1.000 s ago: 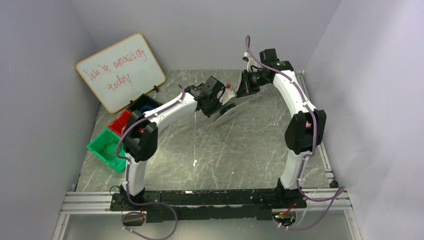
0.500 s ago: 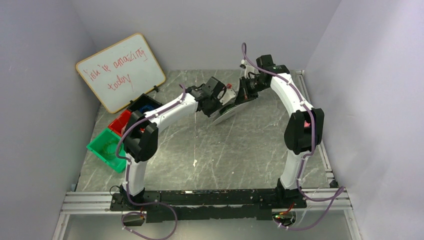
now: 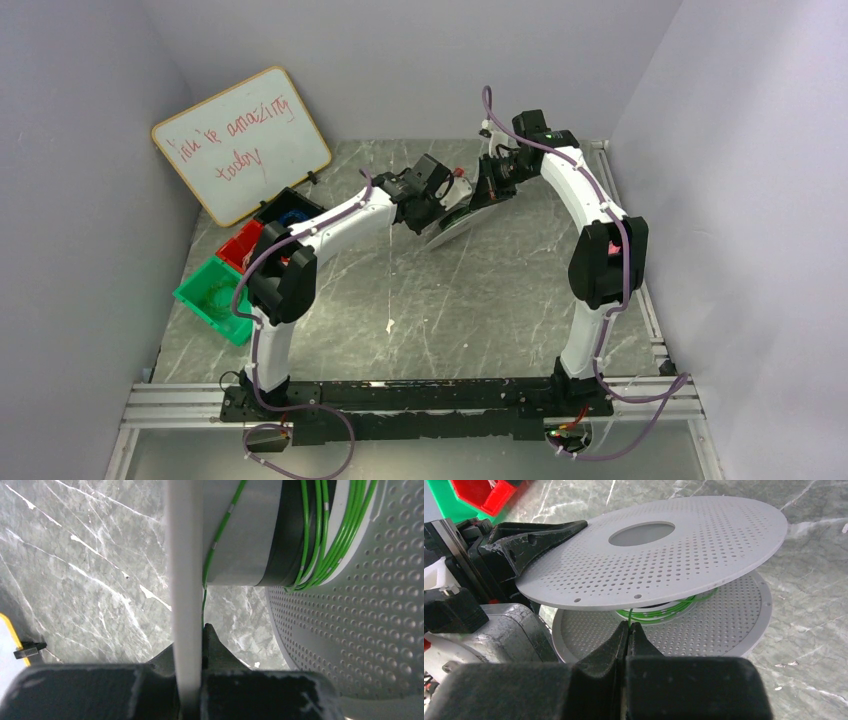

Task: Wrap the cables
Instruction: Place the cable reel at the center of the board.

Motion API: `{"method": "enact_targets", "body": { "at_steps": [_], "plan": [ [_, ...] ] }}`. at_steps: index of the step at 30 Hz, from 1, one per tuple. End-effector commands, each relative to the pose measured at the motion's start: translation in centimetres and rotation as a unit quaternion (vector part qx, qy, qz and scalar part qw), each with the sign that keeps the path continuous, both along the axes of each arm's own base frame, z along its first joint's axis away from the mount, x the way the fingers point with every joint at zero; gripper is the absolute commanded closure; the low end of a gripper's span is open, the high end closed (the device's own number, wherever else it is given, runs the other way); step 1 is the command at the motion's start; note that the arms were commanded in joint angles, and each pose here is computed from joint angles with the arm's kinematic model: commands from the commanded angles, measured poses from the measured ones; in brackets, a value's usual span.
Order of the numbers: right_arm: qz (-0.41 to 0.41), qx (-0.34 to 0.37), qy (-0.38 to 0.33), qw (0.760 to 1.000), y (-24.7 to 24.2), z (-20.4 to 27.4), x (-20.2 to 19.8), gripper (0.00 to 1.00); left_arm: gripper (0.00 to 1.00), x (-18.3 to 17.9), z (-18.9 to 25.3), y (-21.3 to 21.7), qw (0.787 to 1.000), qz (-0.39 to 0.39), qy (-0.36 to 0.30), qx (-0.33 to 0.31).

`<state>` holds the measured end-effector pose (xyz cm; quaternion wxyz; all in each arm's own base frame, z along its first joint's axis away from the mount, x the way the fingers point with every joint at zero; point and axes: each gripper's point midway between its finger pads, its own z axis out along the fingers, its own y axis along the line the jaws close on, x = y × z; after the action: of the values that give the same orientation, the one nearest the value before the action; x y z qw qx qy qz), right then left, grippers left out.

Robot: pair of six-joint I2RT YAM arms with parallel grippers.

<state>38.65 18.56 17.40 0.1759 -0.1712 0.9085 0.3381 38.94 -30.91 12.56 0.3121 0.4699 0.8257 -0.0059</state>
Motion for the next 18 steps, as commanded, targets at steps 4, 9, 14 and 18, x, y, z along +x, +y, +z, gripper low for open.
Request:
{"method": "enact_targets", "body": {
  "at_steps": [4,9,14,18],
  "plan": [
    [0.003,-0.005,-0.01,1.0,-0.4,2.5,-0.8,1.0,0.98,1.1,4.1,-1.0,0.995,0.038,-0.009,-0.09],
    [0.016,0.019,-0.015,1.0,0.2,3.7,-0.7,0.86,0.98,0.9,3.8,-1.2,0.995,0.034,-0.003,-0.099],
    [0.015,0.024,-0.033,0.999,0.1,5.2,0.3,0.69,0.98,0.4,3.2,-1.3,0.994,0.034,0.01,-0.104],
    [0.005,0.028,-0.055,0.998,-0.4,6.6,1.7,0.63,0.98,0.0,2.8,-1.3,0.991,0.039,0.029,-0.125]
  ]
}}
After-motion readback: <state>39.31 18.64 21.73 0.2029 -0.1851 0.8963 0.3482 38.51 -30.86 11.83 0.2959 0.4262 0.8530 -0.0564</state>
